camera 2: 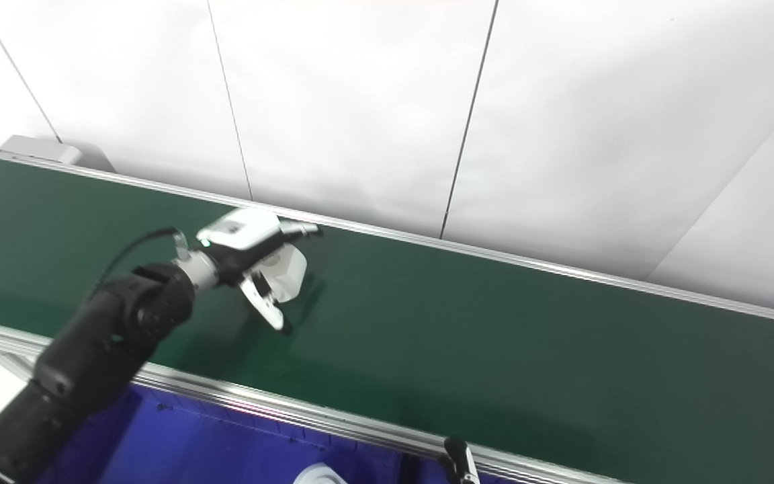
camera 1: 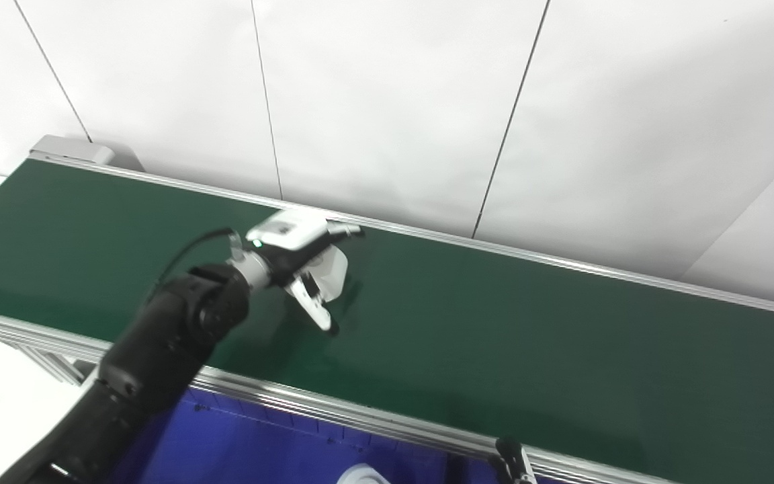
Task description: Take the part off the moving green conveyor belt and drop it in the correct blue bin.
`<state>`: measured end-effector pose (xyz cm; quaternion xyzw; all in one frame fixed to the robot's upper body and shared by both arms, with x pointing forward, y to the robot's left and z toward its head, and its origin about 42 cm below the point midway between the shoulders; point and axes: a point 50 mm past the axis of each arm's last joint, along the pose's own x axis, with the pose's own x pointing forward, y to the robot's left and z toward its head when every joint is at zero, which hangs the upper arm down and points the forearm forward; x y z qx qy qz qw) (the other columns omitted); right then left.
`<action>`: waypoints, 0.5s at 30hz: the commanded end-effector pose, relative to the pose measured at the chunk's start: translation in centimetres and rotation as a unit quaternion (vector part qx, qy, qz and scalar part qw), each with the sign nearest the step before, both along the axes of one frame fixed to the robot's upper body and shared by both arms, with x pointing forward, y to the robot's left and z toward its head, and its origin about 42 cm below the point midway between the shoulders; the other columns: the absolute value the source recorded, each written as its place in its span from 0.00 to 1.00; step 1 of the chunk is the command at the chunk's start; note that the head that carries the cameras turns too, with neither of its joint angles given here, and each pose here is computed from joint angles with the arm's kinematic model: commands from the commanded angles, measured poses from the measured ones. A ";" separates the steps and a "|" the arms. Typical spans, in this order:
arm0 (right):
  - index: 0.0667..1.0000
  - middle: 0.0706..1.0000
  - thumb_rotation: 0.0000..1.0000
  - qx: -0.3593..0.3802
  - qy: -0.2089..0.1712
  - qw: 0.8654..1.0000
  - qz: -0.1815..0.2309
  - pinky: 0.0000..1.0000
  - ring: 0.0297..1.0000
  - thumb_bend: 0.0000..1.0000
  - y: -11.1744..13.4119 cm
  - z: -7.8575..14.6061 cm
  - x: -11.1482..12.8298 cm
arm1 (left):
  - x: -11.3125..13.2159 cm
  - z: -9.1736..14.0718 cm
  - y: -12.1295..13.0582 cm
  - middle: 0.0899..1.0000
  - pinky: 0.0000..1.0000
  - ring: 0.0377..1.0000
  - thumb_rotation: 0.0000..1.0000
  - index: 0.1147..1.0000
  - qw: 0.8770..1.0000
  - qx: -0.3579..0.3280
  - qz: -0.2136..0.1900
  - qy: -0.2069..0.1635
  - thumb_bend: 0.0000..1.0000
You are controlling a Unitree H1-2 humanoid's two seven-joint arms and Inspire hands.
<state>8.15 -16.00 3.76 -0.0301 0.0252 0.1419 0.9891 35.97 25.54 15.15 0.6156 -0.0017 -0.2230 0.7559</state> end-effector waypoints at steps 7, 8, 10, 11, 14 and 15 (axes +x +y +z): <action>0.99 0.97 1.00 0.024 -0.035 0.999 -0.002 0.98 0.94 0.86 0.5 1.3 -0.1 | 0.7 -2.1 -1.6 0.85 0.70 0.83 0.25 0.87 0.999 -0.003 0.028 -0.037 1.00; 0.99 0.97 1.00 0.024 -0.035 0.999 -0.002 0.97 0.94 0.86 0.5 1.3 -0.1 | 0.8 -2.5 -1.8 0.85 0.69 0.83 0.24 0.86 0.999 -0.005 0.030 -0.045 1.00; 0.99 0.97 1.00 0.023 -0.036 0.999 -0.002 0.97 0.94 0.86 0.5 1.4 -0.1 | 0.8 -3.2 -2.2 0.81 0.67 0.78 0.17 0.82 0.998 -0.002 0.030 -0.060 0.98; 0.99 0.97 1.00 0.024 -0.036 0.999 -0.003 0.97 0.94 0.86 0.5 1.4 -0.1 | 0.9 -3.5 -2.3 0.79 0.66 0.77 0.14 0.80 0.997 0.003 0.026 -0.076 0.98; 0.99 0.97 1.00 0.027 -0.036 0.999 -0.003 0.97 0.94 0.87 0.5 1.4 -0.1 | 1.2 -4.1 -2.8 0.72 0.62 0.70 0.01 0.72 0.994 0.025 0.016 -0.108 0.91; 0.99 0.97 1.00 0.029 -0.035 0.999 -0.003 0.97 0.94 0.87 0.5 1.4 -0.1 | 1.3 -4.0 -2.9 0.72 0.62 0.70 0.01 0.72 0.992 0.036 0.010 -0.120 0.90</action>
